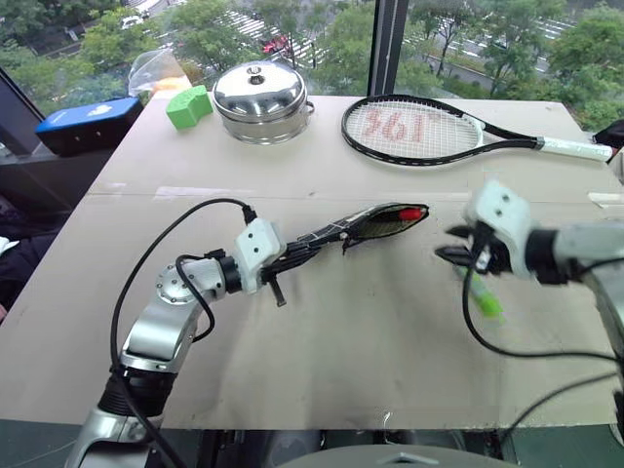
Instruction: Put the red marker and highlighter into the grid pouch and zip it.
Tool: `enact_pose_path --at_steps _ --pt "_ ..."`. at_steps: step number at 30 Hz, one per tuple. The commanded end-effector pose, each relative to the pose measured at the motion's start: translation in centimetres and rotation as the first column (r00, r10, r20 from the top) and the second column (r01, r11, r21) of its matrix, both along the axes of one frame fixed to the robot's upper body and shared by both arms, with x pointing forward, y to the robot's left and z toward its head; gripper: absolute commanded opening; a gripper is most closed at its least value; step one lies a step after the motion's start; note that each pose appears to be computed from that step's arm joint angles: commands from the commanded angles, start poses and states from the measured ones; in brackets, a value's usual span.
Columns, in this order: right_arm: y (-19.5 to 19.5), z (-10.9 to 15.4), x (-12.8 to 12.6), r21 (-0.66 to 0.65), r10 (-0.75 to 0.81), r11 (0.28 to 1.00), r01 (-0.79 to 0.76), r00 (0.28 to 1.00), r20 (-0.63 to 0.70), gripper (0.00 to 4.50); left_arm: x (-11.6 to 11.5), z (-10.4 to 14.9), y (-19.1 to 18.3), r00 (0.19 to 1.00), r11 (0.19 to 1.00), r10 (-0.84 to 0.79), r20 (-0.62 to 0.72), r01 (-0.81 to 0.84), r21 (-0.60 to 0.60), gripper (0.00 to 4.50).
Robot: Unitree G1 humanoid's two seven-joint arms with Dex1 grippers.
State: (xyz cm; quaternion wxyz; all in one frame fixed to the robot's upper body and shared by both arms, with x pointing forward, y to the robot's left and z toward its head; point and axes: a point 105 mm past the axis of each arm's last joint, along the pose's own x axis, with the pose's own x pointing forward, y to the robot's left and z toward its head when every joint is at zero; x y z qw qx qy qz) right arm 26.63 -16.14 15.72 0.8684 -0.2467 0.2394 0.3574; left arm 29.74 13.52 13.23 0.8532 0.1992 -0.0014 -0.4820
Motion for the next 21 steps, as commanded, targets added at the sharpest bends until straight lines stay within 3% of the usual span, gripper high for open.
enact_pose_path --at_steps 1,3,7,18,21 --pt "-3.1 -2.9 0.4 -0.037 -0.256 0.966 0.257 0.966 0.026 1.64 0.1 1.1 -0.2 0.999 1.000 -0.026 0.044 0.027 -0.005 0.00" --pt "-3.8 -4.9 0.7 0.028 -0.383 0.923 0.383 0.924 -0.007 1.64 0.2 1.1 -0.3 0.998 0.999 -0.035 0.047 0.035 0.002 0.00" --pt "-4.5 -8.1 0.7 0.015 -0.488 0.872 0.490 0.871 -0.053 1.64 0.1 1.1 -0.4 0.997 0.999 -0.050 0.052 0.049 0.009 0.00" --pt "-5.2 -8.8 0.6 0.047 -0.520 0.849 0.526 0.849 -0.091 1.64 -0.4 1.1 -0.7 0.997 0.998 -0.058 0.056 0.057 0.008 0.00" --pt "-5.6 -9.0 0.4 0.015 -0.516 0.855 0.519 0.853 -0.078 0.84 -0.4 1.0 -0.7 0.997 0.998 -0.057 0.055 0.057 0.007 0.00"
